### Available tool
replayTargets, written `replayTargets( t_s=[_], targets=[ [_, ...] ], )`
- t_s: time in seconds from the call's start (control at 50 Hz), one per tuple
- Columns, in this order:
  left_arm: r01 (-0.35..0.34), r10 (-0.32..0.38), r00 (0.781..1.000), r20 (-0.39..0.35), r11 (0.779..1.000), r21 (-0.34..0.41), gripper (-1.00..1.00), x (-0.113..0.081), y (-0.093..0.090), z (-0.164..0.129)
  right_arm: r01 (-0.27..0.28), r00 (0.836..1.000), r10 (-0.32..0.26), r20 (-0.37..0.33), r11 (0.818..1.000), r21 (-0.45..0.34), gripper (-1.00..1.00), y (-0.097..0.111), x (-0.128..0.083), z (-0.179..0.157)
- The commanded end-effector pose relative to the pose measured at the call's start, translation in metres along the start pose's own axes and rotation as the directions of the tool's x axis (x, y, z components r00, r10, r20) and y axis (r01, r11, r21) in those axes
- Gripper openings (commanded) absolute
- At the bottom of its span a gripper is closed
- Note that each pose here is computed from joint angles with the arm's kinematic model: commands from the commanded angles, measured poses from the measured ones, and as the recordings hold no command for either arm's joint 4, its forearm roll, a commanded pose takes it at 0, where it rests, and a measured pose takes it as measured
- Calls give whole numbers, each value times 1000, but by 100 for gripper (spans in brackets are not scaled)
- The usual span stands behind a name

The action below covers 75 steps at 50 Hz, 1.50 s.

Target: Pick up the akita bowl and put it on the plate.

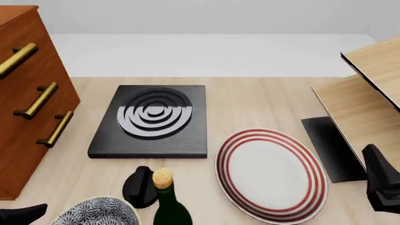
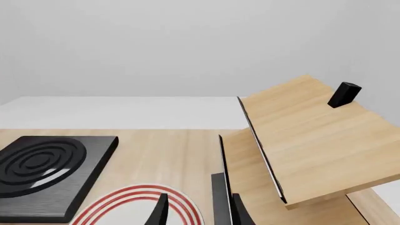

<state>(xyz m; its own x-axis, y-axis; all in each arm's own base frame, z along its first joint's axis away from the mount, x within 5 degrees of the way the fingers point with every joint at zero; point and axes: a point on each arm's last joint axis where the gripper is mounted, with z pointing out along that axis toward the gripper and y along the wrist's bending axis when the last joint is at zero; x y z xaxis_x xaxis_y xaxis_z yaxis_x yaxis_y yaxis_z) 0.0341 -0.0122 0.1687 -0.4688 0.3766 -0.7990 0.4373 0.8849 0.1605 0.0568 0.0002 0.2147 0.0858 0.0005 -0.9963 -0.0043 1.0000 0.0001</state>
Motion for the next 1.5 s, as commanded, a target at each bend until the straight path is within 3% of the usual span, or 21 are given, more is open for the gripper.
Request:
replayTargets(
  t_s=[0.02,1.5],
  targets=[
    [0,0,999,-49,1000,2,100,14,-2,11,0,1000,0,0,1000,0,100,0,0,0],
    [18,-14,989,-148,1000,25,100,6,-1,26,0,1000,0,0,1000,0,100,0,0,0]
  ],
)
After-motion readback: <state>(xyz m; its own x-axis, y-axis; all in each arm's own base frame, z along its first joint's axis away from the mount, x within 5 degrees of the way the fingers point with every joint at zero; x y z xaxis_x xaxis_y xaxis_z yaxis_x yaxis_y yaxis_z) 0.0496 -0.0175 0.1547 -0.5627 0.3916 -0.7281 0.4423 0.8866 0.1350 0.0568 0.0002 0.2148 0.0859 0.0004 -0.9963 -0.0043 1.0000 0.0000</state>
